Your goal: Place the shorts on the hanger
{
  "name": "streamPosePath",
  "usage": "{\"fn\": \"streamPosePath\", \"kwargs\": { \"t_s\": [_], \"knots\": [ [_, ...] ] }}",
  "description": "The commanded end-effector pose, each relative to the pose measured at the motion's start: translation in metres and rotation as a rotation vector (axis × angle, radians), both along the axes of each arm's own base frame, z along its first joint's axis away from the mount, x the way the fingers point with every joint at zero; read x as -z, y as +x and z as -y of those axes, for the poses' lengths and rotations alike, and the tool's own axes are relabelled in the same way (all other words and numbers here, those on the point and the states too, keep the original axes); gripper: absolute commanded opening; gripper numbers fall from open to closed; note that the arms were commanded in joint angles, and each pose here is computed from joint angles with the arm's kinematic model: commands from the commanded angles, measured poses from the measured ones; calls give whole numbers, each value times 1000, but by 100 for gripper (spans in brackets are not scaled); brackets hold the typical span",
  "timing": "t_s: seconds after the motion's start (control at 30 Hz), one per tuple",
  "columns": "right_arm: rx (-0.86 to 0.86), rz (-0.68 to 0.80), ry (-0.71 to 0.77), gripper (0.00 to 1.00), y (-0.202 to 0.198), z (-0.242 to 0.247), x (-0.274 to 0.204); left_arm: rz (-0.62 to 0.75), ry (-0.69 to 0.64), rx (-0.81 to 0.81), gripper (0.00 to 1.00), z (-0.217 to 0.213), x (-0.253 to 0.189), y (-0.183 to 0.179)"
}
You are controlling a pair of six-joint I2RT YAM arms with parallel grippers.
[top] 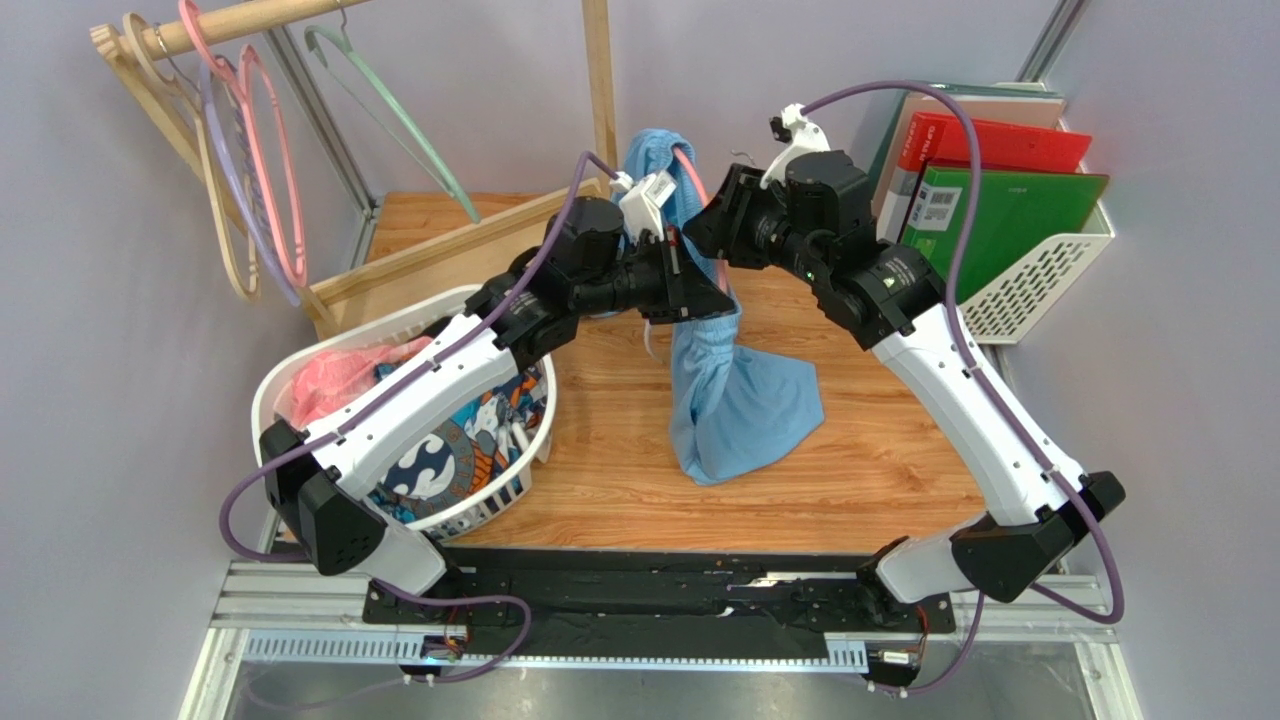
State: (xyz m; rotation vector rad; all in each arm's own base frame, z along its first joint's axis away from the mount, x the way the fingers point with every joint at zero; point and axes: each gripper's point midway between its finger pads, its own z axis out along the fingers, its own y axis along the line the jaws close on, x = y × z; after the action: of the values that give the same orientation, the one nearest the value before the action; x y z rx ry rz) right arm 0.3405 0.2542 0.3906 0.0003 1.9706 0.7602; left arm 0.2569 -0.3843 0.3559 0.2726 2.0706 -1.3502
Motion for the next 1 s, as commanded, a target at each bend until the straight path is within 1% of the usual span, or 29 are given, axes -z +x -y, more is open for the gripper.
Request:
{"fn": "streamPosePath", "kwargs": {
  "t_s": [0.0,0.03,0.07,0.1,0.13,0.2,0.3,0.4,0.53,0.63,0.73,0.8,0.97],
  "knots": [
    [-76,166,123,66,-9,-14,-61,50,-114,-3,0,-3,-52,-2],
    [-81,193,103,77,-10,-11,-65,45,-107,-32,0,-10,-53,5],
    [-67,219,103,82,-12,-6,-74,54,-115,-50,0,-14,-60,8],
    [-56,235,100,90,-13,-1,-79,55,-120,-60,0,-17,-63,10],
    [-57,253,96,93,-15,2,-83,50,-118,-78,0,-22,-64,14],
    [-1,298,95,97,-15,20,-98,59,-125,-104,0,-29,-71,20],
    [49,351,93,100,-18,44,-116,85,-137,-142,0,-39,-84,26],
    [128,383,65,100,-18,72,-127,115,-135,-181,0,-45,-95,31],
    [255,384,57,100,-13,118,-134,134,-129,-287,0,-63,-107,50],
    [305,386,60,100,-14,141,-139,147,-148,-339,0,-76,-119,63],
    [337,382,62,100,-17,156,-140,192,-192,-386,0,-89,-146,75],
    [345,383,61,100,-18,159,-140,193,-206,-407,0,-92,-152,85],
    [343,378,51,100,-18,162,-137,314,-310,-413,0,-101,-198,103]
  ]
}}
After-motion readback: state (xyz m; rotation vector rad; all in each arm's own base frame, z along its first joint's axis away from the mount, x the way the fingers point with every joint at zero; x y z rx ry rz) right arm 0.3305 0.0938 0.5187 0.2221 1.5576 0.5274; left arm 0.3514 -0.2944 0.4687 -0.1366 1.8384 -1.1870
